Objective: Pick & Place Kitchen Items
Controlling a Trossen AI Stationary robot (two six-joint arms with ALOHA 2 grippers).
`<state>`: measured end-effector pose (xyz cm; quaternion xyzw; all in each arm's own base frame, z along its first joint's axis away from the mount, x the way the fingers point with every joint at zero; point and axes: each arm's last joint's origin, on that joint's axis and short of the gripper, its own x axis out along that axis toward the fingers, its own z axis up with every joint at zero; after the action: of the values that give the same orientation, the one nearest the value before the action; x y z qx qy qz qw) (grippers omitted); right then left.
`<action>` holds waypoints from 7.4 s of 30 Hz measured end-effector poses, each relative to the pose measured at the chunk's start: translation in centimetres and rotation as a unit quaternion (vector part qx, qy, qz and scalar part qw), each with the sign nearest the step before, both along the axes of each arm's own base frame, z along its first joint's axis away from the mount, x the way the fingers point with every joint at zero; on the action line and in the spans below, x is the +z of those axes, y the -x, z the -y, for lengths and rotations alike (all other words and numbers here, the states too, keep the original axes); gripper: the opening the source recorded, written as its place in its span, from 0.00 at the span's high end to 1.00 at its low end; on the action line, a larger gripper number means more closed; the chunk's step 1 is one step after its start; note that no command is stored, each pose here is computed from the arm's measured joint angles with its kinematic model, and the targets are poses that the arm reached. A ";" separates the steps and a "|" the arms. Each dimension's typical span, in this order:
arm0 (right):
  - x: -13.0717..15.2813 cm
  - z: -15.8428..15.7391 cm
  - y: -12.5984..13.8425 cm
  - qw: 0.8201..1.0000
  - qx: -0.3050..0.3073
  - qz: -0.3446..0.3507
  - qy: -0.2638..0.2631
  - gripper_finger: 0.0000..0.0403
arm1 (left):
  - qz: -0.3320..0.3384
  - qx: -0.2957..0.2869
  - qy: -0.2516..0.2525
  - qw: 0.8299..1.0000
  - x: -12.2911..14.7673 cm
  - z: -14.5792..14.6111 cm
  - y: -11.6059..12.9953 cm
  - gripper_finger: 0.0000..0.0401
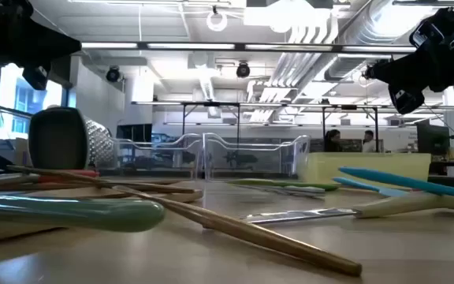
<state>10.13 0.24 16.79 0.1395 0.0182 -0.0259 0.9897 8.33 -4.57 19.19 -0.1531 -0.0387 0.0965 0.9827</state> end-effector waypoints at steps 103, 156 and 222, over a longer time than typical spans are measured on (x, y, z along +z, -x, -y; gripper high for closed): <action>2.4 -0.1 0.2 0.956 0.031 0.130 -0.263 1.00 | 0.019 0.002 0.047 0.999 0.3 0.0 0.0 1.00; 24.5 -0.1 -13.5 0.985 0.053 -0.096 0.136 0.94 | 0.151 -0.006 0.062 0.987 14.1 -1.0 1.2 0.77; 23.6 -0.7 -13.2 0.988 0.048 -0.142 0.023 0.94 | -0.643 -0.056 -0.037 0.763 14.8 -0.4 -12.6 0.56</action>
<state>23.38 0.92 40.37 0.1103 0.1649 0.0020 0.9801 20.96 -4.18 33.99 -0.0210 0.6073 0.1154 0.7858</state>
